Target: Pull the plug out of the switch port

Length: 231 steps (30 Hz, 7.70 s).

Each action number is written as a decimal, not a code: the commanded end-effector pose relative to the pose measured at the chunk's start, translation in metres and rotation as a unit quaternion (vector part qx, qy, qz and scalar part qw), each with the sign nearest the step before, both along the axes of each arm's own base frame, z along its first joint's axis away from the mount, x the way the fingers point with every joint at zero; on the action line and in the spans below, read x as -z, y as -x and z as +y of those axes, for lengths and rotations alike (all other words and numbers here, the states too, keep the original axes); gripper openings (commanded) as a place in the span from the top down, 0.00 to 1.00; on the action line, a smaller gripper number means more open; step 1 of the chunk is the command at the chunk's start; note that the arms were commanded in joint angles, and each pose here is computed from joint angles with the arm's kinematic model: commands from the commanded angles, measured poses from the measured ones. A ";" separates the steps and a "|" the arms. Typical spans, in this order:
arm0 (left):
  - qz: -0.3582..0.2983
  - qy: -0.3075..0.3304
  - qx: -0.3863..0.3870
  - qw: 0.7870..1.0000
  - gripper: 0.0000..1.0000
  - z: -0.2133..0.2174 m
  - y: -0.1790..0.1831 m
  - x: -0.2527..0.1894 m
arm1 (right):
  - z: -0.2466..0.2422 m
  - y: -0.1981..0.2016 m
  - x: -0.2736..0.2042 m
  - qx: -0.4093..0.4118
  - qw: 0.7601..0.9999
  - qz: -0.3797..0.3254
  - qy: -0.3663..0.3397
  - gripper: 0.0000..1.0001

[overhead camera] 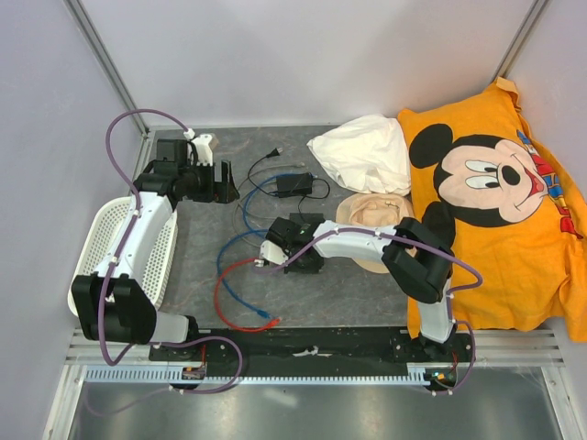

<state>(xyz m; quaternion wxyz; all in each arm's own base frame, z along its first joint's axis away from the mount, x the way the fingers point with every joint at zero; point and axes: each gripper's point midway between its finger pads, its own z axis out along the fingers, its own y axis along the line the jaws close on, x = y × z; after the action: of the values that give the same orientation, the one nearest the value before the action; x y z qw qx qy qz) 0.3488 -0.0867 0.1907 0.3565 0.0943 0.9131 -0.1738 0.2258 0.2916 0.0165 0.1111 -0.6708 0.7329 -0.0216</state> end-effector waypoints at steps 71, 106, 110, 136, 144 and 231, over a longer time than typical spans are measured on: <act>0.130 0.198 0.252 0.938 0.17 -0.145 -0.029 0.060 | -0.026 -0.200 -0.080 0.330 0.906 0.088 -0.252 0.45; 0.097 0.170 0.173 0.965 0.21 -0.110 -0.048 0.051 | -0.001 -0.195 -0.129 0.214 0.924 0.094 -0.302 0.32; 0.146 0.181 0.187 0.955 0.51 -0.128 -0.032 0.072 | 0.015 -0.211 -0.127 0.218 0.914 0.079 -0.332 0.43; 0.256 0.125 0.121 0.951 0.98 -0.111 -0.039 0.167 | 0.052 -0.216 -0.040 0.274 0.928 0.020 -0.252 0.82; 0.256 0.124 0.127 0.950 0.99 -0.112 -0.039 0.169 | 0.039 -0.244 -0.043 0.292 0.924 -0.033 -0.244 0.84; 0.244 0.092 0.153 0.953 0.99 -0.115 -0.040 0.172 | 0.047 -0.217 -0.048 -0.068 0.972 -0.004 -0.226 0.61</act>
<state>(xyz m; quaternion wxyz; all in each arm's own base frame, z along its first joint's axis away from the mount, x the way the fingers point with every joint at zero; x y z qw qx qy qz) 0.3856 -0.2145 0.0400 0.0944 0.1330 0.9125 -0.3751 0.4377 0.3160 0.0271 0.2111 -0.6598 0.7103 0.1249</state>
